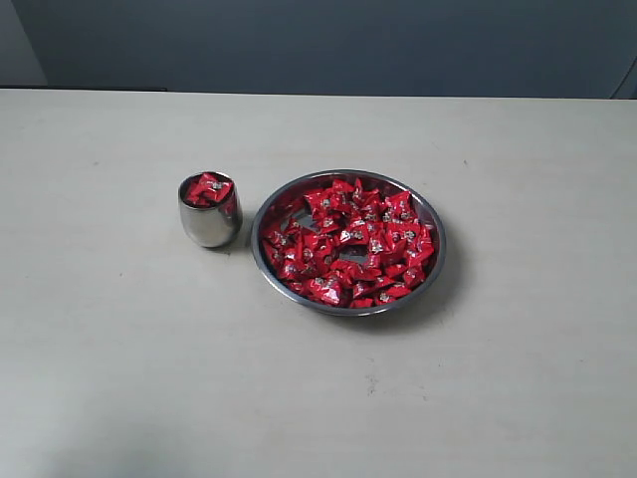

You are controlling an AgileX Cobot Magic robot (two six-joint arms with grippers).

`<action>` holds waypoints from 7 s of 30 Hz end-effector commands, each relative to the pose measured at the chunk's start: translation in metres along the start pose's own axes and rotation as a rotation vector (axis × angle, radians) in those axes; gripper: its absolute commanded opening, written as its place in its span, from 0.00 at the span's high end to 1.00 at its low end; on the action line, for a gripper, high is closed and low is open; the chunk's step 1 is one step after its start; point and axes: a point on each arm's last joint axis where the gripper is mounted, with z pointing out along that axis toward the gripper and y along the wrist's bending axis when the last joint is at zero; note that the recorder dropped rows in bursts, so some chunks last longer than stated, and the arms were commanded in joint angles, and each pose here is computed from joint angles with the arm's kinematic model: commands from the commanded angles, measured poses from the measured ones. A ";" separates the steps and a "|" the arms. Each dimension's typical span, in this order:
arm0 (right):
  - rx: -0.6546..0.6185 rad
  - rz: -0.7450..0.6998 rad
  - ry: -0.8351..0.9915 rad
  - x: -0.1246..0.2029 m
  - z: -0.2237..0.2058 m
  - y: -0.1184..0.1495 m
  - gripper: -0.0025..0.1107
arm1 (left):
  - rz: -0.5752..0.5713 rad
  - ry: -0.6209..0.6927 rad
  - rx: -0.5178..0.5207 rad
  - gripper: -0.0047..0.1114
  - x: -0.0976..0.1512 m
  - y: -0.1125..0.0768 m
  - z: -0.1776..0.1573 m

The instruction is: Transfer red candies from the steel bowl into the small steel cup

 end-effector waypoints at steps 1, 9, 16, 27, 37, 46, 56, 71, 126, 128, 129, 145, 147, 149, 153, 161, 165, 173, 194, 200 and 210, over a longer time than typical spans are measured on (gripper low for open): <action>0.005 -0.010 -0.018 -0.001 -0.008 0.000 0.98 | 0.000 -0.019 -0.001 0.96 -0.003 0.000 -0.001; 0.003 -0.011 -0.026 -0.001 -0.013 0.001 0.98 | 0.000 -0.019 -0.001 0.96 -0.003 0.000 -0.001; -0.023 0.004 0.074 0.008 -0.014 0.004 0.98 | 0.000 -0.019 -0.001 0.96 -0.003 0.000 -0.001; 0.004 -0.027 0.080 0.009 -0.014 0.001 0.98 | 0.000 -0.019 -0.001 0.96 -0.003 0.000 -0.001; -0.004 -0.019 0.078 0.008 -0.014 0.002 0.98 | 0.000 -0.019 -0.001 0.96 -0.003 0.000 -0.001; -0.006 -0.009 0.077 0.008 -0.014 0.002 0.98 | 0.000 -0.019 -0.001 0.96 -0.003 0.000 -0.001; 0.000 0.063 0.065 0.007 -0.013 0.002 0.98 | 0.000 -0.019 -0.001 0.96 -0.003 0.000 -0.001; 0.100 0.267 0.001 0.070 0.001 -0.013 0.98 | 0.000 -0.019 -0.001 0.96 -0.003 0.000 -0.001; 0.748 0.325 -0.198 0.152 -0.105 -0.022 0.98 | 0.000 -0.019 -0.001 0.96 -0.003 0.000 -0.001; 0.760 0.317 -0.175 0.156 -0.102 -0.025 0.98 | 0.000 -0.019 -0.001 0.96 -0.003 0.000 -0.001; 0.765 0.314 -0.171 0.159 -0.100 -0.027 0.98 | 0.000 -0.019 -0.001 0.96 -0.003 0.000 -0.001; 0.753 0.358 -0.179 0.196 -0.084 -0.028 0.98 | 0.000 -0.019 -0.001 0.96 -0.003 0.000 -0.001; 0.763 0.341 -0.177 0.195 -0.085 -0.028 0.98 | 0.000 -0.019 -0.001 0.96 -0.003 0.000 -0.001; 0.775 0.322 -0.165 0.196 -0.085 -0.029 0.98 | 0.000 -0.019 -0.001 0.96 -0.003 0.000 -0.001; 0.788 0.308 -0.121 0.208 -0.080 -0.032 0.98 | 0.000 -0.019 -0.001 0.96 -0.003 0.000 -0.001; 0.787 0.320 -0.091 0.238 -0.072 -0.028 0.98 | 0.000 -0.019 -0.001 0.96 -0.003 0.000 -0.001; 0.789 0.315 -0.113 0.238 -0.074 -0.026 0.98 | 0.000 -0.019 -0.001 0.96 -0.003 0.000 -0.001; 0.788 0.315 -0.112 0.238 -0.074 -0.026 0.98 | 0.000 -0.019 -0.001 0.96 -0.003 0.000 -0.001; 0.813 0.272 -0.025 0.288 -0.059 -0.026 0.98 | 0.000 -0.019 -0.001 0.96 -0.003 0.000 -0.001; 0.829 0.231 -0.065 0.302 -0.057 -0.022 0.98 | 0.000 -0.019 -0.001 0.96 -0.003 0.000 -0.001; 0.833 0.222 -0.084 0.301 -0.058 -0.022 0.98 | 0.000 -0.019 -0.001 0.96 -0.003 0.000 -0.001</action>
